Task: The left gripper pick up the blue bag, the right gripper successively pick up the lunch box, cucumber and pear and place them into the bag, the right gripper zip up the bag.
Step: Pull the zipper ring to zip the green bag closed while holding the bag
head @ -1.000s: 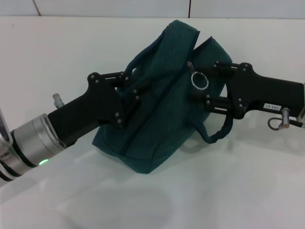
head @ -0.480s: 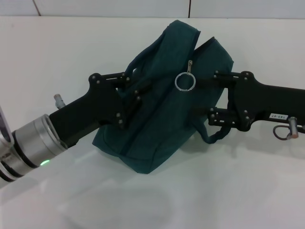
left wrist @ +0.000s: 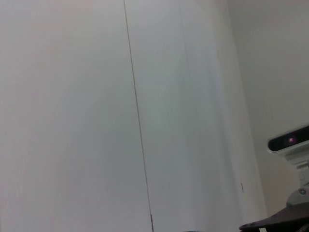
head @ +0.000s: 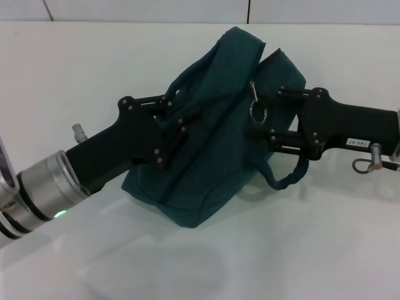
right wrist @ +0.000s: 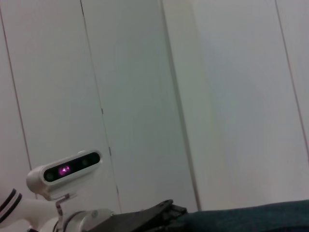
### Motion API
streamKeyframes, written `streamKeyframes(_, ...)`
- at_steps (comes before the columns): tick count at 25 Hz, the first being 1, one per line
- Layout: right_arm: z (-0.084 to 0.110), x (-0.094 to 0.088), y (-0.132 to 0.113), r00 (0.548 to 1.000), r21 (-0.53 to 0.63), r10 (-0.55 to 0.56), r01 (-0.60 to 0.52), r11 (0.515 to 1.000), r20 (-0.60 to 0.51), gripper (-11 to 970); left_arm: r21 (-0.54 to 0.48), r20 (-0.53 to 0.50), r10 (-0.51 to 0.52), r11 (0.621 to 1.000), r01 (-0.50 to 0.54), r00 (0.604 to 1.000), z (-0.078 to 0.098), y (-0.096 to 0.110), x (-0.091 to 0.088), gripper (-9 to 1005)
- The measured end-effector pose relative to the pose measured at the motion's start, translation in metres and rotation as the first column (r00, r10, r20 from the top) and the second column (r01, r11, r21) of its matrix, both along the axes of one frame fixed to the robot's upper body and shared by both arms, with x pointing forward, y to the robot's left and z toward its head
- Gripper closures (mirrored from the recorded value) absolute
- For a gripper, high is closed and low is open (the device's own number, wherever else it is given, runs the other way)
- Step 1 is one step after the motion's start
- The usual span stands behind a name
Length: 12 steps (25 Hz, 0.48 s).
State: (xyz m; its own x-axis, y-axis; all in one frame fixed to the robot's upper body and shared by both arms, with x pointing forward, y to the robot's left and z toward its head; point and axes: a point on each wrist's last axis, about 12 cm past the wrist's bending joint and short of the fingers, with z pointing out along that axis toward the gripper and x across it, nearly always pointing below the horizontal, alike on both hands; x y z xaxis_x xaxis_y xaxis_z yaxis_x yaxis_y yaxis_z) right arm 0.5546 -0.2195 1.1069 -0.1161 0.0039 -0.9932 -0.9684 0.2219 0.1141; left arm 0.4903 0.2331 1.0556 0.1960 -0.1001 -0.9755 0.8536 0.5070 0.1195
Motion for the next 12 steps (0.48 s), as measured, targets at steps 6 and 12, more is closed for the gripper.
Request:
streamKeyframes(6,0.0005,-0.0012,0.0022,1.000,-0.001,0.019,-0.019,1.000,-0.012,328,-0.002,0.000,-0.001,1.000,0.001,1.000,0.0000,-0.0004,-0.0004,885)
streamKeyframes(12,0.0025,-0.0024,0.0029,0.998,-0.004,0.056,-0.056,0.998,-0.028,329,-0.003,0.000,-0.002,1.000,0.002,1.000,0.0000,-0.0007,-0.0005,886)
